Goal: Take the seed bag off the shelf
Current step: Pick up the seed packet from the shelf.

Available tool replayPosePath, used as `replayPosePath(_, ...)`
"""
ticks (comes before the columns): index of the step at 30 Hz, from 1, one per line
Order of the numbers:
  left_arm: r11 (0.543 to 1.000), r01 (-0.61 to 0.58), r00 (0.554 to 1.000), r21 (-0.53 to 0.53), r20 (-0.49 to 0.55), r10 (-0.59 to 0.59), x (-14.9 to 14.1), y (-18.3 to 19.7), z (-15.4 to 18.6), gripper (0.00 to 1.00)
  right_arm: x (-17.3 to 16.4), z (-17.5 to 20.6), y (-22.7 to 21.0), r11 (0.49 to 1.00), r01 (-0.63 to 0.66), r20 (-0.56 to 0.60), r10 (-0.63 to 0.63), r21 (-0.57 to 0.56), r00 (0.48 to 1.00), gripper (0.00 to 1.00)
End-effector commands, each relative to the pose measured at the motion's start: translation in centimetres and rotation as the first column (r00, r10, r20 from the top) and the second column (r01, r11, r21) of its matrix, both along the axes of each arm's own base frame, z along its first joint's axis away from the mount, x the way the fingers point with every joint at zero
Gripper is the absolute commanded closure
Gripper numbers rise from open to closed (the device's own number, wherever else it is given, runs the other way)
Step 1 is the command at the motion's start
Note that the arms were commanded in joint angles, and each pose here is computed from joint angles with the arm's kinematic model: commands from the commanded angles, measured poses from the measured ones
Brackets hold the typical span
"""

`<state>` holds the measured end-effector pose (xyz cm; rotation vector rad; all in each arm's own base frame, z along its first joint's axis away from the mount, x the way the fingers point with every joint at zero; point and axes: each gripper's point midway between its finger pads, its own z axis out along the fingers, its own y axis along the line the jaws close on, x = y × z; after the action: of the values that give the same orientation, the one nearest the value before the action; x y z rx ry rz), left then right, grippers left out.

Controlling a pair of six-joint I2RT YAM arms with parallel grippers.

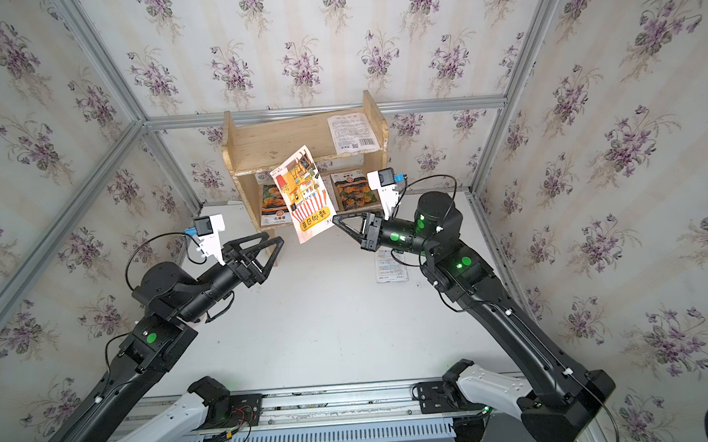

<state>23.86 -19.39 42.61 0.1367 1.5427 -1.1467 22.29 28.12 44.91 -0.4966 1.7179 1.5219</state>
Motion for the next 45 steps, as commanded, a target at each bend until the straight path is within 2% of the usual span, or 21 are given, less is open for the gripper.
replayPosePath(1,0.997,0.064,0.996,-0.054,0.073,-0.06,-0.7,-0.7,2.2,0.0,-2.5,0.3,0.6,0.993,-0.121,0.023,0.12,0.02,0.992,1.0)
replayPosePath(13,0.99,0.119,0.993,-0.075,0.029,-0.117,-0.1,-2.0,1.3,0.03,-4.8,-0.4,0.3,0.984,-0.178,0.034,0.178,0.01,0.984,1.0)
replayPosePath(15,0.987,0.137,0.99,-0.082,0.034,-0.134,-0.3,-2.1,1.6,0.14,-4.6,-0.8,0.4,0.985,-0.174,0.031,0.174,0.004,0.984,1.0)
replayPosePath(19,0.984,0.156,0.988,-0.089,0.03,-0.154,-0.7,-2.2,2.0,0.41,-4.1,-1.5,0.3,0.99,-0.142,0.032,0.143,-0.009,0.989,1.0)
replayPosePath(22,0.983,0.166,0.986,-0.085,0.024,-0.164,-1.0,-2.3,2.0,0.51,-3.9,-1.6,0.2,0.992,-0.123,0.041,0.123,-0.01,0.992,1.0)
replayPosePath(28,0.984,0.163,0.987,-0.075,0.005,-0.163,-0.9,-2.3,1.6,0.65,-3.6,-1.7,-0.1,0.995,-0.097,0.047,0.097,-0.012,0.994,1.0)
replayPosePath(35,0.982,0.171,0.985,-0.086,-0.009,-0.173,-1.0,-2.3,1.2,0.62,-3.4,-2.1,-0.8,0.999,-0.044,0.059,0.044,-0.005,0.997,1.0)
replayPosePath(37,0.981,0.17,0.985,-0.09,-0.014,-0.172,-0.9,-2.3,1.1,0.68,-3.4,-2.2,-1.0,1.0,-0.028,0.058,0.029,-0.002,0.998,1.0)
replayPosePath(40,0.982,0.168,0.985,-0.092,-0.015,-0.17,-0.8,-2.3,1.1,0.72,-3.3,-2.5,-1.2,1.0,-0.012,0.053,0.012,-0.001,0.999,1.0)
replayPosePath(45,0.981,0.174,0.984,-0.091,-0.017,-0.176,-0.8,-2.5,1.2,0.89,-3.4,-2.8,-1.3,1.0,-0.014,0.045,0.014,0.0,0.999,1.0)
